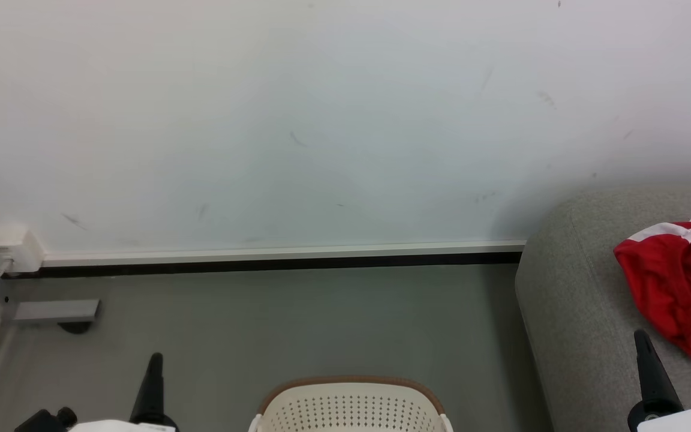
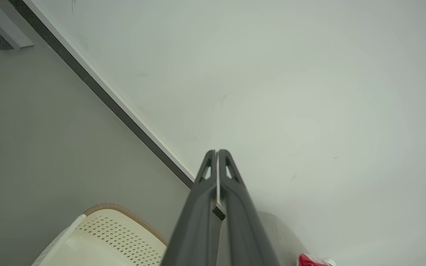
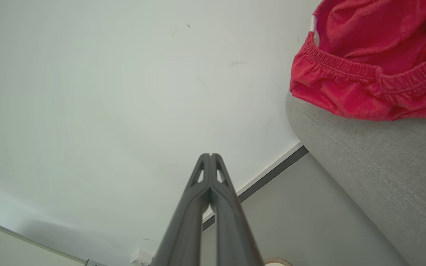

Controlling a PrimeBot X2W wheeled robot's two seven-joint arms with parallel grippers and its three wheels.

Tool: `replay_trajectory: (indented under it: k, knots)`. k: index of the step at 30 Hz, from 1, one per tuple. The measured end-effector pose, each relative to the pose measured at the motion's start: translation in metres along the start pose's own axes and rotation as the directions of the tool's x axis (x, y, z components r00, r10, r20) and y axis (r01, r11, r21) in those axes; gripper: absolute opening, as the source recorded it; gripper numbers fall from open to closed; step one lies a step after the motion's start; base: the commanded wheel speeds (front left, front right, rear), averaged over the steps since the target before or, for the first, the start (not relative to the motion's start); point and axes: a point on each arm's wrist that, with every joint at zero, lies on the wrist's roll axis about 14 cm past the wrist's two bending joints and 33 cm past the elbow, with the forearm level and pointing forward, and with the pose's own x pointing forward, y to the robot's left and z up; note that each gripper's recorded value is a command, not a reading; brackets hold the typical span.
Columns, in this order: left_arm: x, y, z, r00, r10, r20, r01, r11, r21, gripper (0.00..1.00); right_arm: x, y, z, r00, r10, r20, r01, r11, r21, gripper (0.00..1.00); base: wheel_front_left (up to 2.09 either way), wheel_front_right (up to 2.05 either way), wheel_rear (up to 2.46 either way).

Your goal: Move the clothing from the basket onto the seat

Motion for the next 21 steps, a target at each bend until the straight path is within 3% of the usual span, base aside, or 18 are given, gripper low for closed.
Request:
replay_trajectory:
  k: [21]
  knots:
    - [0.0049, -0.0039, 0.0048, 1.000, -0.024, -0.010, 0.021, 0.974, -0.224, 0.00, 0.0083, 0.0001, 0.0002, 1.000, -0.011, -0.002, 0.012, 0.978, 0.210, 0.00, 0.00, 0.00, 0.00]
